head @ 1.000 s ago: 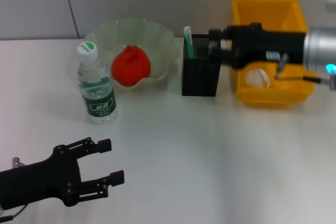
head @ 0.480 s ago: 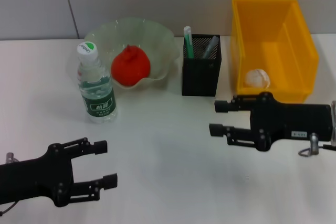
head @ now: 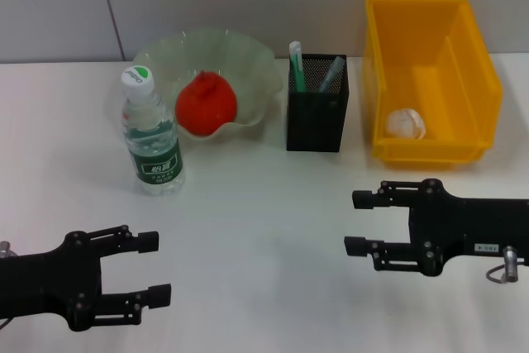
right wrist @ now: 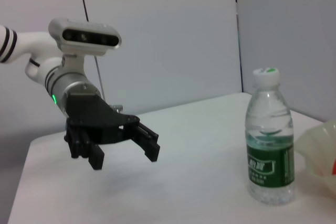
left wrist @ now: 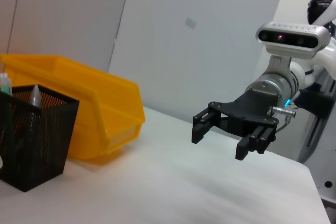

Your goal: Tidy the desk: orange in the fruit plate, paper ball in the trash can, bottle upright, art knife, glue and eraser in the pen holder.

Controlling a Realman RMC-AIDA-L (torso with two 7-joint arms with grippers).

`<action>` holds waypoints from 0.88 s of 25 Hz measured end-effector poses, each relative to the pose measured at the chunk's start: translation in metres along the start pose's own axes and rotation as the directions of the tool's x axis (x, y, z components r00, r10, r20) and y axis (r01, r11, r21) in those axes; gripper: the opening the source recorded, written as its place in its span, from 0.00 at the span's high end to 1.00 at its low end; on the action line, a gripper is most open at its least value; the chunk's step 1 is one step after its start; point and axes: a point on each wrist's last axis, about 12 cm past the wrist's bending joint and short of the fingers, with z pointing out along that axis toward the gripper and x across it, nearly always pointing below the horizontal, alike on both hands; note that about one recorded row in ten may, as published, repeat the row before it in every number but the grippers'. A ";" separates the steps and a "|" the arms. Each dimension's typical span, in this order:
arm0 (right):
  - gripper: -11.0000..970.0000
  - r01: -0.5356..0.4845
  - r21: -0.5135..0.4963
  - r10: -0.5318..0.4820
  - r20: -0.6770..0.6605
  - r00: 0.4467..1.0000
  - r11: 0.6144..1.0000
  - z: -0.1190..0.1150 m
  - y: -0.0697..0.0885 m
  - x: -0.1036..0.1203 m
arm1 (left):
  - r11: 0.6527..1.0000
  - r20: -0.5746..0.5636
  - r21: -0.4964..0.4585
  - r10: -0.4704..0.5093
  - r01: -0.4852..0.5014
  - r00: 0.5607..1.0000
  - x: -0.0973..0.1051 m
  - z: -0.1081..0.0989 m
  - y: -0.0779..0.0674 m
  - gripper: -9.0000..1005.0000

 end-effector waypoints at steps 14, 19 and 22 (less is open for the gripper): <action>0.21 -0.011 0.013 0.011 -0.002 1.000 1.000 0.001 0.003 0.008 | 1.000 -0.051 0.023 -0.016 0.017 0.999 -0.012 0.001 0.005 0.18; 0.21 -0.008 0.021 0.008 0.008 1.000 1.000 0.001 0.004 0.009 | 1.000 -0.046 0.020 -0.016 0.017 0.999 -0.013 0.001 0.006 0.18; 0.21 -0.013 0.024 0.012 0.012 1.000 1.000 0.001 0.004 0.010 | 1.000 -0.048 0.018 -0.017 0.018 0.999 -0.013 0.000 0.006 0.18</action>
